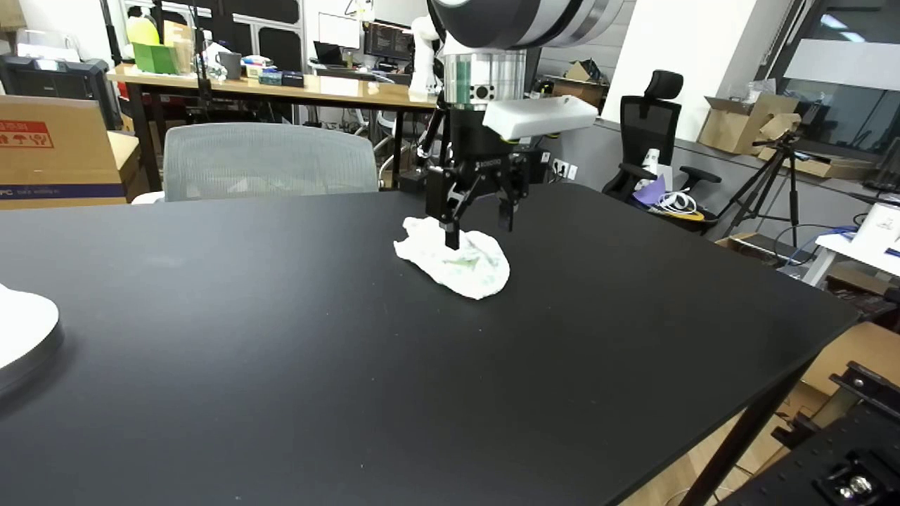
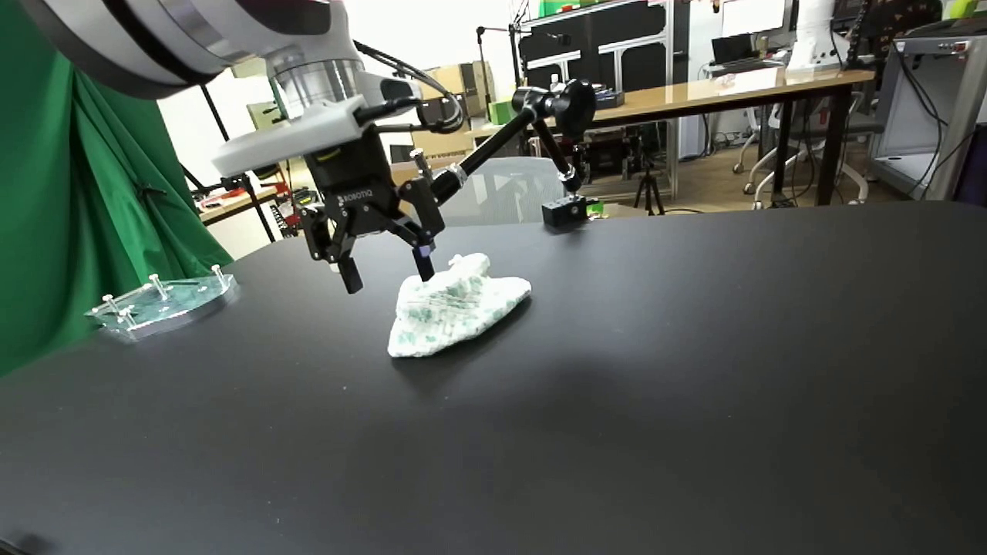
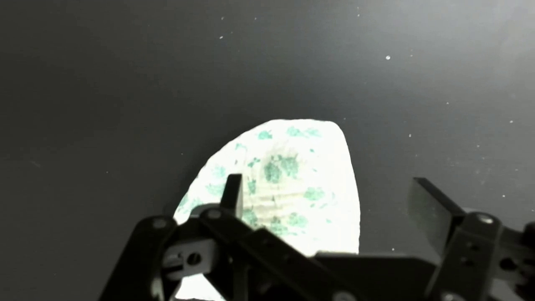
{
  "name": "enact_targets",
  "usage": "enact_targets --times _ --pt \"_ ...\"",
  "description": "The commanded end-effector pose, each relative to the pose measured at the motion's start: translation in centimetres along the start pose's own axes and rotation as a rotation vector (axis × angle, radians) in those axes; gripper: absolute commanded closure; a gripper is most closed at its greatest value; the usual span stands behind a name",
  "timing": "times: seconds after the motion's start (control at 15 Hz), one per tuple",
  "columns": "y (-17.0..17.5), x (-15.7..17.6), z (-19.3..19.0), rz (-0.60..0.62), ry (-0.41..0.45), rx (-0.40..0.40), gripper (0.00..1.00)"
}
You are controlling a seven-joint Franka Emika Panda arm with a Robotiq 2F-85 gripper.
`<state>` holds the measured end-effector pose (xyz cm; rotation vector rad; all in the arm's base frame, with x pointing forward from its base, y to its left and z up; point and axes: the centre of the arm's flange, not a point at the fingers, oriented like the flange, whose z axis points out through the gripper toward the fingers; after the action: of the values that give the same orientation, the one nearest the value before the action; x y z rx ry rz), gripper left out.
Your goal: Hang the cloth on the stand
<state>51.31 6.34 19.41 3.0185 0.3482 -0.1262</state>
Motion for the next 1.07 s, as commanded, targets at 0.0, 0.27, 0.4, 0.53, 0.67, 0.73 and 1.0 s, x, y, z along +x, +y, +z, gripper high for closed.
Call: enact_targets --times 0.0,0.27,0.4,0.53,0.67,0.73,1.0 --pt "-0.1 0.0 -0.1 -0.002 0.002 0.000 0.00" --pt "0.0 0.1 0.1 -0.004 0.007 -0.005 0.00" --pt "0.5 0.2 1.2 -0.016 -0.008 0.002 0.00" --pt "0.9 0.1 2.5 -0.026 -0.031 0.002 0.00" --pt "1.2 -0.2 3.9 -0.036 -0.054 0.005 0.00" --pt "1.3 -0.2 4.4 -0.039 -0.061 0.007 0.00" --pt "1.3 0.2 5.1 -0.036 -0.019 0.021 0.40"
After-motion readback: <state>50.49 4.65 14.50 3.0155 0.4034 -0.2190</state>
